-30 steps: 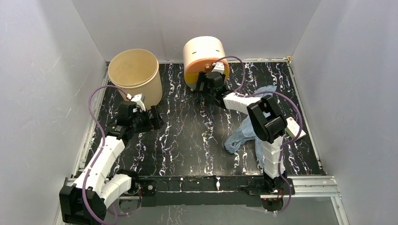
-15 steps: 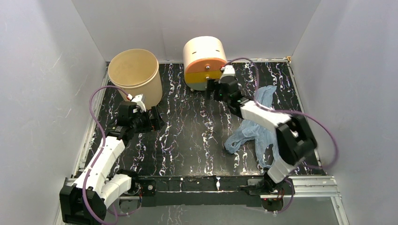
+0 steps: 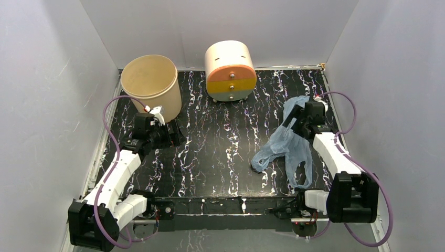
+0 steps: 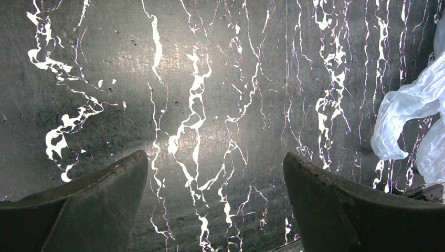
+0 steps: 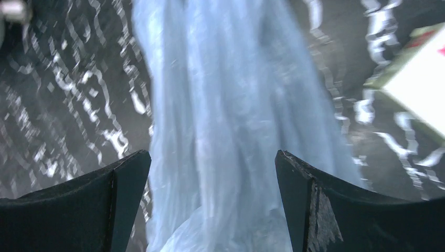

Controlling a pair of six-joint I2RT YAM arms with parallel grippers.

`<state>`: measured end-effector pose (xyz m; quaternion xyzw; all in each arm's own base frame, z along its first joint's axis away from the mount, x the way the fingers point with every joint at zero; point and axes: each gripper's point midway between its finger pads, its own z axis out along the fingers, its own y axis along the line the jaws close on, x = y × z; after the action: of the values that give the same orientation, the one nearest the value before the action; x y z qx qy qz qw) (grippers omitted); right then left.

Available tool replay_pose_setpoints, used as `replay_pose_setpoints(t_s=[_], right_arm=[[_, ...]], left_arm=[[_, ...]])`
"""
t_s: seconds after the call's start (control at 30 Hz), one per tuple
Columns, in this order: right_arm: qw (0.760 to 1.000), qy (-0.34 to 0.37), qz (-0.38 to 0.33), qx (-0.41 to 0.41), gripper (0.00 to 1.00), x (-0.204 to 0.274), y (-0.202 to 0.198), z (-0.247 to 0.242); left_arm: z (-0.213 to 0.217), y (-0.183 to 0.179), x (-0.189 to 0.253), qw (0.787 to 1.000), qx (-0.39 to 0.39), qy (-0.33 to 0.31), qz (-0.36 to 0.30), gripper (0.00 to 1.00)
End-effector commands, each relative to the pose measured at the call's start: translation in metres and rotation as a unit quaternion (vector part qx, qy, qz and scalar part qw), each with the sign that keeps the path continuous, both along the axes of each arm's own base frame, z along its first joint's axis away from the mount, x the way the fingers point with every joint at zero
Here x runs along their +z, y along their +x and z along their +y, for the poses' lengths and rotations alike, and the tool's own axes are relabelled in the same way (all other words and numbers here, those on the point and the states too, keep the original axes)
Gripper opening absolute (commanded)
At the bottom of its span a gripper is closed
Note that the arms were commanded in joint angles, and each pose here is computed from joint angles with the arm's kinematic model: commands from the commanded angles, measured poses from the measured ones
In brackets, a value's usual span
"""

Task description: Put the trash bags into the trash bin

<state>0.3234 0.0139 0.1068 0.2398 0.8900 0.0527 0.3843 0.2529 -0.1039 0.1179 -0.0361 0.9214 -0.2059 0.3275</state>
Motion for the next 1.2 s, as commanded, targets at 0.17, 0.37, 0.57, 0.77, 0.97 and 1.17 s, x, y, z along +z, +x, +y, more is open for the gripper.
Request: replay_pose_setpoints(t_s=[0.17, 0.37, 0.57, 0.77, 0.97, 1.17], right_arm=[[0.959, 0.177, 0.027, 0.220, 0.99, 0.013, -0.018, 0.098], [0.873, 0.248, -0.014, 0.420, 0.99, 0.057, -0.076, 0.195], [0.896, 0.198, 0.041, 0.395, 0.99, 0.026, -0.104, 0.203], [0.937, 0.126, -0.027, 0.324, 0.97, 0.043, -0.078, 0.173], [0.973, 0.037, -0.013, 0.226, 0.82, 0.034, -0.050, 0.134], [0.982, 0.060, -0.022, 0.180, 0.12, 0.032, -0.024, 0.118]], left_arm=[[-0.004, -0.003, 0.001, 1.000, -0.011, -0.013, -0.006, 0.97], [-0.007, -0.003, 0.004, 1.000, -0.016, -0.020, -0.012, 0.97], [-0.008, -0.003, 0.005, 0.999, -0.016, -0.027, -0.016, 0.97], [-0.009, -0.003, 0.002, 0.999, -0.019, -0.027, -0.009, 0.97], [-0.009, -0.004, 0.001, 0.999, -0.017, -0.026, -0.008, 0.97], [-0.008, -0.003, 0.002, 1.000, -0.015, -0.025, -0.011, 0.97]])
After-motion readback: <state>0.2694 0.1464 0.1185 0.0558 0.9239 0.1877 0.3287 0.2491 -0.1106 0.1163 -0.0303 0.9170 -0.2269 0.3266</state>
